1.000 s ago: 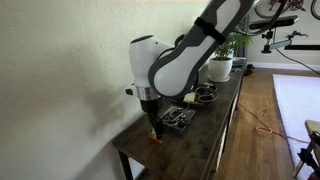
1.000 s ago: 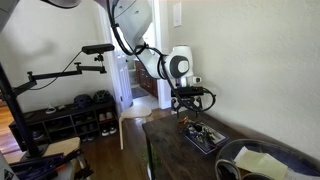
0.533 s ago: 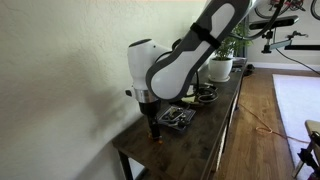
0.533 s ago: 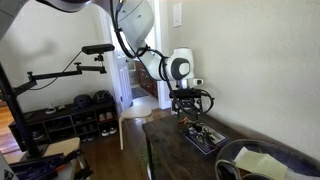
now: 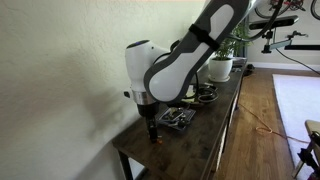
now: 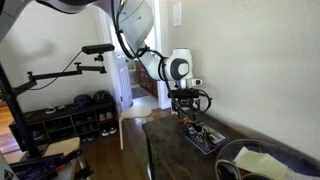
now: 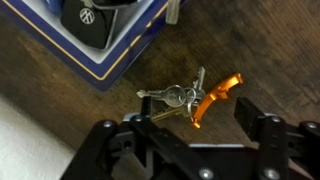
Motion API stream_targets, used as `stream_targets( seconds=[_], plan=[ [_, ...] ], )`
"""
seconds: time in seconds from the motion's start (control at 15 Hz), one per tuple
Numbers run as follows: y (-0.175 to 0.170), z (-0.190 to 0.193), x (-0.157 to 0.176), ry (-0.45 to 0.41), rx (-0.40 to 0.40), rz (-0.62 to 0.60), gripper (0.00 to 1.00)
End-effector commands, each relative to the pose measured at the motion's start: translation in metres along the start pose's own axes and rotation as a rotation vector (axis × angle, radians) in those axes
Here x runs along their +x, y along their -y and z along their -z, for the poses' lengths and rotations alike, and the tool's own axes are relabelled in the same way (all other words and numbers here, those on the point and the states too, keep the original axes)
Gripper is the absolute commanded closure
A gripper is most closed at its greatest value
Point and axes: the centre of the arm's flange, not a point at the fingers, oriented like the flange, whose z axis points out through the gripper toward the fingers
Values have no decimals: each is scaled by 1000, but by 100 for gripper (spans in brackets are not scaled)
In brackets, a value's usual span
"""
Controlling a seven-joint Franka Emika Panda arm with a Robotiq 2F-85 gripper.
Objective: Pick the keys and put them on the object
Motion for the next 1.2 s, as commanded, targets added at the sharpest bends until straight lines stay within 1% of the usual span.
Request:
stream_targets(
  seconds=[0.0, 0.2, 0.33, 0.47, 0.6, 0.67, 0.73, 0.87, 1.0, 1.13],
  plan=[
    [0, -3, 1, 22, 9, -27, 46],
    [1, -6, 2, 24, 17, -22, 67],
    [1, -3, 5, 20, 16, -19, 78],
    [1, -1, 6, 18, 15, -18, 91],
    [2, 2, 8, 18, 13, -16, 93],
    [2, 2, 7, 19, 14, -15, 90],
    [3, 3, 7, 18, 15, -14, 91],
    [3, 5, 5, 19, 19, -12, 98],
    [4, 9, 2, 17, 16, -13, 94],
    [4, 12, 0, 10, 17, -13, 94]
  ],
)
